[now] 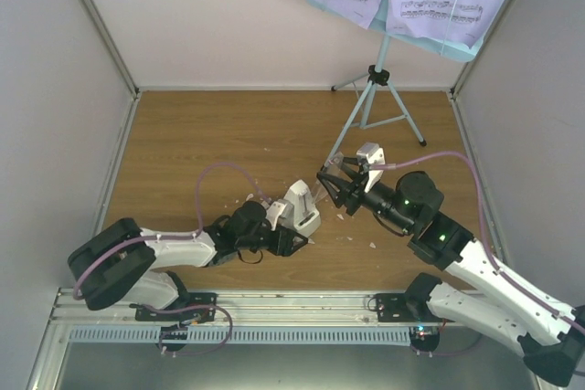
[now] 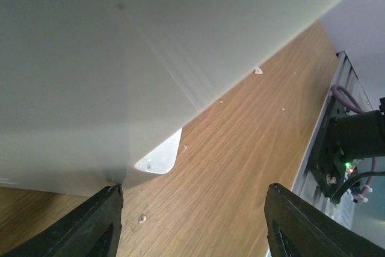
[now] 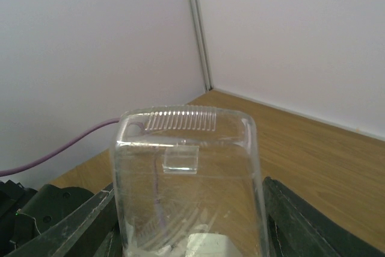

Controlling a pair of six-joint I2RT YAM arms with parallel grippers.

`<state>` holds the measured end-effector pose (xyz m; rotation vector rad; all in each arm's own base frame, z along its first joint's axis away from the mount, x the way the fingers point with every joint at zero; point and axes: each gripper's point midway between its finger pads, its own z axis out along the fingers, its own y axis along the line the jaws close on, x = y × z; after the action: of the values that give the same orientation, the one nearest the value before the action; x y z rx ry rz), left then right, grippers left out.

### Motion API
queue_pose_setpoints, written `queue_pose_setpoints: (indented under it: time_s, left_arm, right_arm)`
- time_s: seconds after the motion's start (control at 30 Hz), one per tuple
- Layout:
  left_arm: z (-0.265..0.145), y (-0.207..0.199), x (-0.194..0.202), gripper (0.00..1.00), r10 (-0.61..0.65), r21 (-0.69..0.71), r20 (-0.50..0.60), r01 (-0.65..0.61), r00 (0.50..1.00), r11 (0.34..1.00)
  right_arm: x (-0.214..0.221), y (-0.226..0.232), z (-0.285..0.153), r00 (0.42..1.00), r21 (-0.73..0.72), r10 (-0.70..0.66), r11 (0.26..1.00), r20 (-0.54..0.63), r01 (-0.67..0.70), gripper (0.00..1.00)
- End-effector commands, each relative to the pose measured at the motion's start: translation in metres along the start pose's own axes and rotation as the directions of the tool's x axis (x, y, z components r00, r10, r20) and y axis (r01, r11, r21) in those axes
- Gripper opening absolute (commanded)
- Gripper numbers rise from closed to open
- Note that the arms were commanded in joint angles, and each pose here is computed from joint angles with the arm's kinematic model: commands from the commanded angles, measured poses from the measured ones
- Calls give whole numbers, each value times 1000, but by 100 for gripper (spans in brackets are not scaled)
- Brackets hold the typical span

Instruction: Pack up the instrument practice props

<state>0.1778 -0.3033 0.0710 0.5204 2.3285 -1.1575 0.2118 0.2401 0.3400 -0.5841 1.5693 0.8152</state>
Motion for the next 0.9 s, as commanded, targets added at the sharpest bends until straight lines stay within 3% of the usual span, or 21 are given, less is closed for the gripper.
queue_pose_setpoints:
  time_s: [0.0, 0.27, 0.43, 0.6, 0.87]
  left_arm:
    - [3, -26, -28, 66, 29, 95, 95, -38, 995, 995]
    - [-32, -15, -30, 75, 33, -21, 122, -30, 992, 999]
    - [-60, -18, -48, 80, 15, -43, 145, -9, 989, 999]
    - [-84, -41, -93, 86, 84, 6, 177, -87, 981, 996]
    - [-95, -59, -166, 86, 253, 101, 172, -273, 952, 957]
  right_arm:
    - [15, -8, -6, 999, 46, 25, 999, -37, -23, 50]
    - [66, -5, -10, 994, -4, 47, 999, -95, -47, 50]
    - [89, 1, -9, 997, -52, 43, 998, -63, -46, 50]
    - [108, 4, -6, 999, -33, 5, 999, -47, -6, 50]
    - [120, 7, 0, 999, 1, -52, 999, -1, 52, 50]
